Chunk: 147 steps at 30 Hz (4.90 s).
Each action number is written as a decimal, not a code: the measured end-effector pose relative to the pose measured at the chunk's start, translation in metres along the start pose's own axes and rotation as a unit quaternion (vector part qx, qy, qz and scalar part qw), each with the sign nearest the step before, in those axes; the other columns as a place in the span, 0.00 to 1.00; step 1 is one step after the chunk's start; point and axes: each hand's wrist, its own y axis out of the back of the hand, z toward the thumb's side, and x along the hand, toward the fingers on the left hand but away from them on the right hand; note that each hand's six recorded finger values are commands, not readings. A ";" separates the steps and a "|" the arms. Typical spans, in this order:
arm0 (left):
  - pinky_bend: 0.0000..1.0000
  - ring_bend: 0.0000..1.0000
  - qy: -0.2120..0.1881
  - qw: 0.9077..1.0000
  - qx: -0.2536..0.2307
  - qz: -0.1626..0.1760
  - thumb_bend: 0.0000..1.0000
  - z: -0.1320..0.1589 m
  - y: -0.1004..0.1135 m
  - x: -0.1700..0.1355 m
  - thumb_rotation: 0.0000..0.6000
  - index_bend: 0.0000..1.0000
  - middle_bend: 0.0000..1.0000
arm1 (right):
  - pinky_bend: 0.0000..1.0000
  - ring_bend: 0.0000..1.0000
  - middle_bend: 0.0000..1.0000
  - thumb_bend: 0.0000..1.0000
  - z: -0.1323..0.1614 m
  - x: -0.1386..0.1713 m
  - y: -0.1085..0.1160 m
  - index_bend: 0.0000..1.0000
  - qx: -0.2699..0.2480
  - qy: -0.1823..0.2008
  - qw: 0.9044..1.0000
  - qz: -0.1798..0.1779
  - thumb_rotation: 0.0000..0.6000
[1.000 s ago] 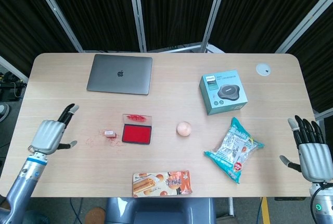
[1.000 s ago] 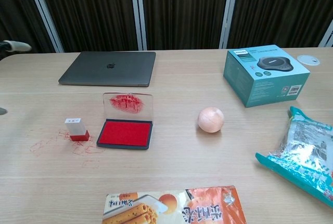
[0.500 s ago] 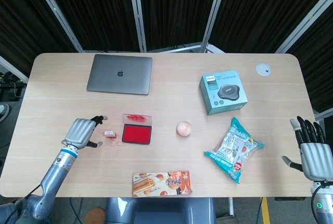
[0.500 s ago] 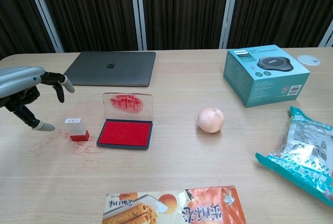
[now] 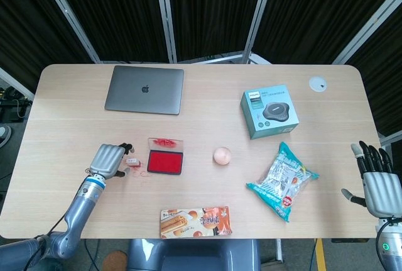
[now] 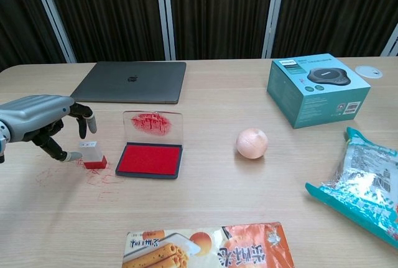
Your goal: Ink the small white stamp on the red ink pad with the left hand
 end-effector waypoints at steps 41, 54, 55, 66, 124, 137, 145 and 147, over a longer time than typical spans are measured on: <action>0.85 0.87 0.014 1.000 0.012 -0.016 0.34 0.010 -0.012 0.014 1.00 0.51 0.52 | 0.00 0.00 0.00 0.00 -0.007 -0.002 -0.003 0.00 -0.005 -0.011 1.000 0.011 1.00; 0.85 0.87 0.010 1.000 -0.012 -0.009 0.36 0.012 -0.001 0.013 1.00 0.54 0.55 | 0.00 0.00 0.00 0.00 -0.008 -0.003 -0.004 0.00 -0.007 -0.013 1.000 0.013 1.00; 0.85 0.87 0.008 1.000 -0.016 -0.008 0.36 0.013 0.001 0.012 1.00 0.55 0.55 | 0.00 0.00 0.00 0.00 -0.008 -0.003 -0.004 0.00 -0.007 -0.013 1.000 0.013 1.00; 0.85 0.87 -0.030 0.998 -0.049 0.004 0.36 0.038 0.037 0.020 1.00 0.56 0.57 | 0.00 0.00 0.00 0.00 -0.012 -0.005 -0.004 0.00 -0.003 -0.023 1.000 0.014 1.00; 0.85 0.87 -0.054 0.996 -0.048 -0.054 0.36 0.094 -0.004 0.057 1.00 0.58 0.58 | 0.00 0.00 0.00 0.00 -0.032 -0.015 -0.005 0.00 -0.007 -0.054 0.998 0.016 1.00; 0.85 0.87 -0.041 0.997 -0.057 -0.018 0.36 0.065 0.033 0.042 1.00 0.57 0.58 | 0.00 0.00 0.00 0.00 -0.027 -0.013 -0.005 0.00 -0.007 -0.047 0.999 0.017 1.00; 0.85 0.86 -0.014 0.999 -0.042 -0.019 0.36 0.021 0.023 0.026 1.00 0.57 0.58 | 0.00 0.00 0.00 0.00 -0.022 -0.011 -0.004 0.00 -0.008 -0.040 0.999 0.016 1.00; 0.85 0.86 -0.013 0.999 -0.043 -0.018 0.36 0.014 0.020 0.024 1.00 0.56 0.57 | 0.00 0.00 0.00 0.00 -0.022 -0.011 -0.004 0.00 -0.008 -0.039 0.999 0.016 1.00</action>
